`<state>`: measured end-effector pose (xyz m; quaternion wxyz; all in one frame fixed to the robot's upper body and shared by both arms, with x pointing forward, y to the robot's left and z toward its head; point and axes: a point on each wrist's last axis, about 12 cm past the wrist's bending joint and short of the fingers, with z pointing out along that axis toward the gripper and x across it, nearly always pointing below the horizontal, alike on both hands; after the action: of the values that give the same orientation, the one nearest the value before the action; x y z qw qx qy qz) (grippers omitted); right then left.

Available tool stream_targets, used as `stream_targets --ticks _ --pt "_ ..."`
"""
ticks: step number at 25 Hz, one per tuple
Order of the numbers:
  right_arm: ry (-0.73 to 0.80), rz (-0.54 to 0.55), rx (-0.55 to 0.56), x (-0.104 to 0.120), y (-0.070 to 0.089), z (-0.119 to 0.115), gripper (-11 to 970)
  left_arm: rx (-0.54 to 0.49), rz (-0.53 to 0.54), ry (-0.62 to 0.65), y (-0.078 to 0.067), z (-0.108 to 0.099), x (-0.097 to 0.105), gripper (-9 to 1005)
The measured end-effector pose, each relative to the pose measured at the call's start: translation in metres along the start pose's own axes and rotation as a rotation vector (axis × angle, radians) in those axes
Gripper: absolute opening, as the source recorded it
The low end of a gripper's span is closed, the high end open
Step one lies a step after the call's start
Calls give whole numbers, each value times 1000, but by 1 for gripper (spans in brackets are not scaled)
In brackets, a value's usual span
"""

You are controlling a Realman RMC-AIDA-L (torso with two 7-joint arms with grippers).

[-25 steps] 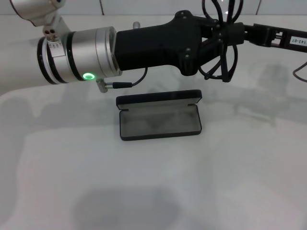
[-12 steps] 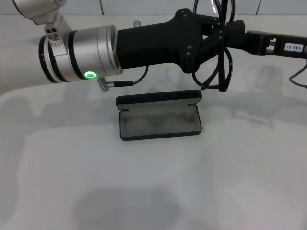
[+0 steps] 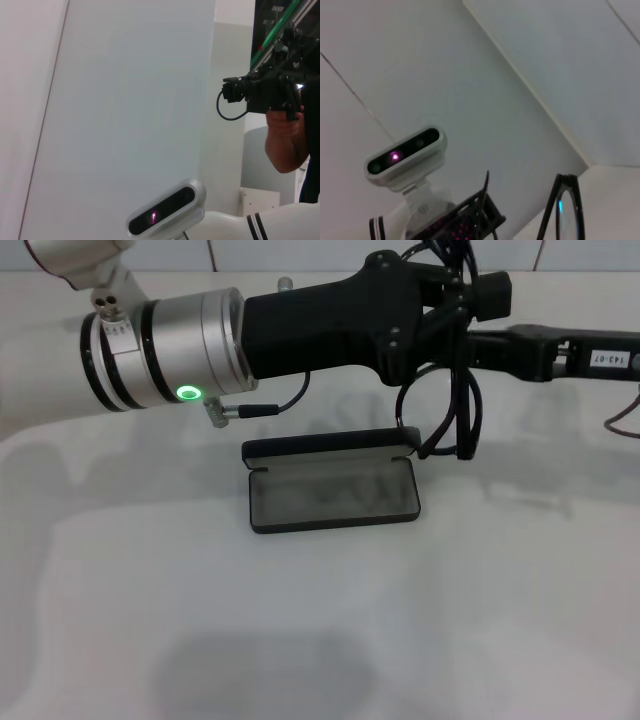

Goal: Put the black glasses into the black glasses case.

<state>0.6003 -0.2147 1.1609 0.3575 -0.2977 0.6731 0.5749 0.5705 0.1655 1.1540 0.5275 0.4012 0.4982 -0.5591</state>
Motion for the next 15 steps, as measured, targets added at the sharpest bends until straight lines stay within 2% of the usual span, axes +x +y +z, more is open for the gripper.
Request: stream_targets --ticks 15 --pt "23 -12 -28 2 3 0 103 -24 0 7 2 0 2 21"
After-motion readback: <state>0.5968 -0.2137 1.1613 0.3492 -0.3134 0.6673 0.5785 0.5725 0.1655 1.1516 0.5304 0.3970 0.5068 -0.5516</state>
